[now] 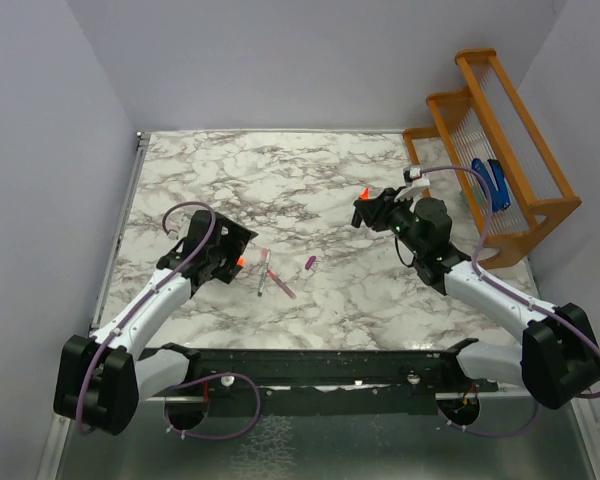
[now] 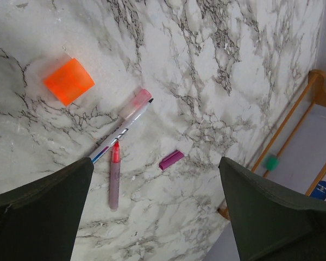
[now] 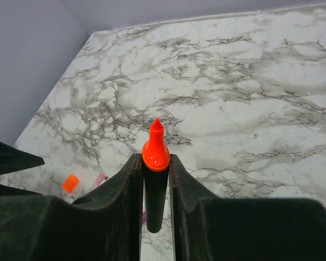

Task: Insert the pens into the pen caps

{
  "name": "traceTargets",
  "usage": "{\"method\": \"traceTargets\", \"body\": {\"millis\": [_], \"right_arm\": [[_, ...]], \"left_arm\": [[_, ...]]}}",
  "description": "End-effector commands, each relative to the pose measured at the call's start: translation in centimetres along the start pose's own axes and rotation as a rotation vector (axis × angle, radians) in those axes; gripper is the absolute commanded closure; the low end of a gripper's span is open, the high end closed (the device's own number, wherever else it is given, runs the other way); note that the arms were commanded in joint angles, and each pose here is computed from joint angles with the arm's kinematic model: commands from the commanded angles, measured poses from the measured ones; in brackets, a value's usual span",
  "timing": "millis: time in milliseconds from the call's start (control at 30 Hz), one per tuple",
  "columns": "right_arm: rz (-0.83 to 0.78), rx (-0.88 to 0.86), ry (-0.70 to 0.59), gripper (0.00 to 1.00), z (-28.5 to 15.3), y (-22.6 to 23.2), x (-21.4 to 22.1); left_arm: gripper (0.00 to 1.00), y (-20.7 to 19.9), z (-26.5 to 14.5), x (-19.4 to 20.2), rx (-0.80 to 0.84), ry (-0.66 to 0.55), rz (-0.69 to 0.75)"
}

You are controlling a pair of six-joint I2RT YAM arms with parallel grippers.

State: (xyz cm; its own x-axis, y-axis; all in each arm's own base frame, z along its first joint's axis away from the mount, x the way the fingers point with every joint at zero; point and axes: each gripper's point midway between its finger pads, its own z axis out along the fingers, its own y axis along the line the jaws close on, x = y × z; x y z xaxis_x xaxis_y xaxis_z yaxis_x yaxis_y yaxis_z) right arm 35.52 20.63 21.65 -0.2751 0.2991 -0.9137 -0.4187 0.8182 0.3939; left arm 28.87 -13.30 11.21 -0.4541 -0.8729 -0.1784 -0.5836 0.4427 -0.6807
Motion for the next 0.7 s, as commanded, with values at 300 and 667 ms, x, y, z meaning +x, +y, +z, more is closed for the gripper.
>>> {"method": "traceTargets", "body": {"millis": [300,667], "right_arm": [[-0.021,0.035,0.010,0.99,-0.3,-0.7,0.3],[-0.025,0.047,0.009,1.00,-0.3,-1.0,0.4]], "left_arm": [[0.01,2.7,3.1,-0.2,-0.177,-0.065,-0.170],[0.01,2.5,4.6,-1.3,-0.188,-0.127,-0.198]]}}
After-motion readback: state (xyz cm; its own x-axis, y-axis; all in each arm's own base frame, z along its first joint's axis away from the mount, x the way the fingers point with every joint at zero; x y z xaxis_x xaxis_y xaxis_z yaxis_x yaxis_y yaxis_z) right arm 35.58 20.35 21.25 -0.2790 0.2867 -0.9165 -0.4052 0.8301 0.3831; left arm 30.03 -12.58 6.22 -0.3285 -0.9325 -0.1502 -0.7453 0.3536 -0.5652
